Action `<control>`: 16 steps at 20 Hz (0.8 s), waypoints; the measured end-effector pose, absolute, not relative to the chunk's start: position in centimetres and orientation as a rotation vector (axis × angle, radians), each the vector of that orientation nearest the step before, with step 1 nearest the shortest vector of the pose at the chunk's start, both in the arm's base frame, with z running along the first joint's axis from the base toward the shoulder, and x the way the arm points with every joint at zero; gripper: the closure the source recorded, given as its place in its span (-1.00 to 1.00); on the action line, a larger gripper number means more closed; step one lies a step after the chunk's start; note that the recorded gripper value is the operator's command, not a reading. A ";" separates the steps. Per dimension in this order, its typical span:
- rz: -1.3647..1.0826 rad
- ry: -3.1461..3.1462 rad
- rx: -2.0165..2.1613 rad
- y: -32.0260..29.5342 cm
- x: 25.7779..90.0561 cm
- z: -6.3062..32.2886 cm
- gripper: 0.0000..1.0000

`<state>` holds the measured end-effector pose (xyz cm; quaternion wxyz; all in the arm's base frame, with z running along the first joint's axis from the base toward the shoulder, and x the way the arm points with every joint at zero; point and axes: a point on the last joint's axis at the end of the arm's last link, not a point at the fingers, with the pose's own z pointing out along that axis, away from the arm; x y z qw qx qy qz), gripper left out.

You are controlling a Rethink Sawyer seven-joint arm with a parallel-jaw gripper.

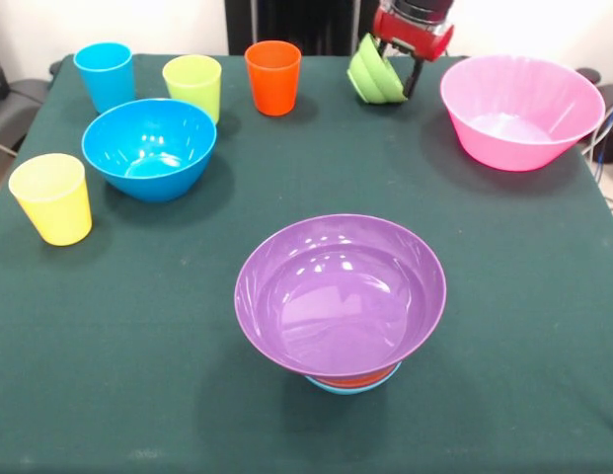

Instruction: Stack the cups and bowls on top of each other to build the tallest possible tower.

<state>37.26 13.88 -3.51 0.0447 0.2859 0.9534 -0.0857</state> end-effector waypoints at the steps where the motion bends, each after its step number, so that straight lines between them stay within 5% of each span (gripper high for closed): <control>1: -0.260 2.918 0.860 13.8 37.2 -3.4 -1.00; 16: -0.191 2.901 0.714 10.8 38.9 0.5 -1.00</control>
